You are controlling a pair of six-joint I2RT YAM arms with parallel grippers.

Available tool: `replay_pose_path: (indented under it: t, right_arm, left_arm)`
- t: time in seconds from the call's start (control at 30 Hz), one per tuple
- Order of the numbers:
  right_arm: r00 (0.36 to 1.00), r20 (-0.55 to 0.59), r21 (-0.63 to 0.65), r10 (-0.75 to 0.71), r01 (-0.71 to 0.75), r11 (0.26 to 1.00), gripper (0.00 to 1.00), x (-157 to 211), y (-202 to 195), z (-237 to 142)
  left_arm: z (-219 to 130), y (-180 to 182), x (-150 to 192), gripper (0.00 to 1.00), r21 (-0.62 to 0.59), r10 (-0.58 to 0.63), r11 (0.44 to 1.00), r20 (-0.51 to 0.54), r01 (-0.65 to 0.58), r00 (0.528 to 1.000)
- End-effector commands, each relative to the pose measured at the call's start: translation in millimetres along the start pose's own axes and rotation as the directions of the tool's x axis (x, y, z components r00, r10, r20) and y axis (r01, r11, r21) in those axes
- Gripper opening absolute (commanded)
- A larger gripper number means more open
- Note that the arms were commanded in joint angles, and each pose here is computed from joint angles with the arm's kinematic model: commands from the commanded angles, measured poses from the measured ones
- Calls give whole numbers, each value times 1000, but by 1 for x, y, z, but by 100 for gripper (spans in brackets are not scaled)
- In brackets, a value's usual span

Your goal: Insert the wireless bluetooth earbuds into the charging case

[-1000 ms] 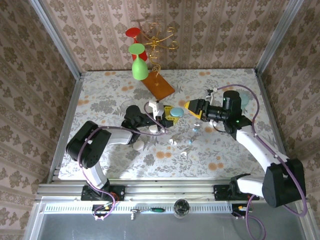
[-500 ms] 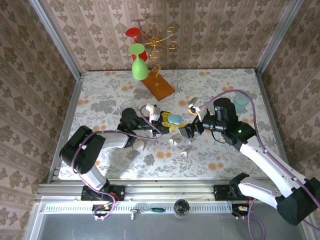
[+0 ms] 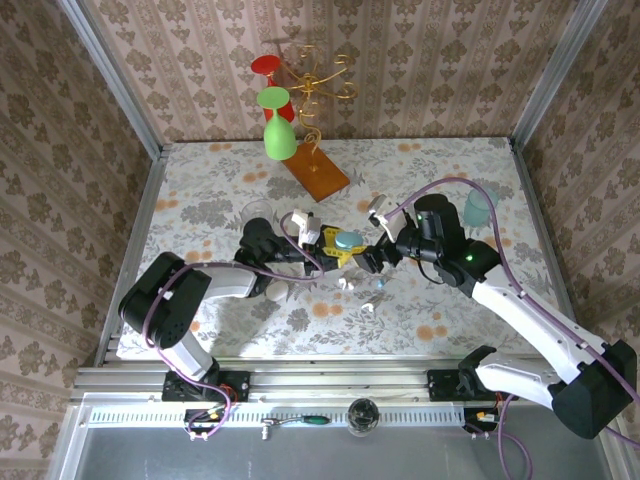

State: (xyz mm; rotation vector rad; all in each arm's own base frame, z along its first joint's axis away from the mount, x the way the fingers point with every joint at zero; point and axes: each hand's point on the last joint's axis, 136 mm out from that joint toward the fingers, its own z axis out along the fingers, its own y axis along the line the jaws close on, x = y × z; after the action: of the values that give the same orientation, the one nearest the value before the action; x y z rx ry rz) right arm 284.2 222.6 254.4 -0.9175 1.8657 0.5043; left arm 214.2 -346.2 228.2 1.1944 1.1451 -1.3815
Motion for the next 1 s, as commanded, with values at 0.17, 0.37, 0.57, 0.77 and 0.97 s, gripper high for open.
replay_pose_path:
  t: [0.17,0.37,0.57,0.77,0.97]
  right_arm:
    - [992,99,126,83,-95,987,91,-27,-28,-10]
    - [989,102,131,112,-124,984,91,-31,-31,-8]
    - [989,120,84,87,-98,992,92,-34,-20,-17]
    - [975,210,32,80,-88,996,95,-40,-7,-39]
    - [908,209,154,363,-397,905,93,-3,-54,-46]
  left_arm:
    - [-2,-17,-8,35,53,86,995,17,-86,996]
    - [-3,-19,-9,35,51,97,994,20,-97,995]
    - [-4,-14,-7,35,22,88,996,19,-88,996]
    - [-6,-6,-8,35,-9,81,997,21,-81,996]
    - [-16,0,-10,35,-49,87,995,23,-85,996]
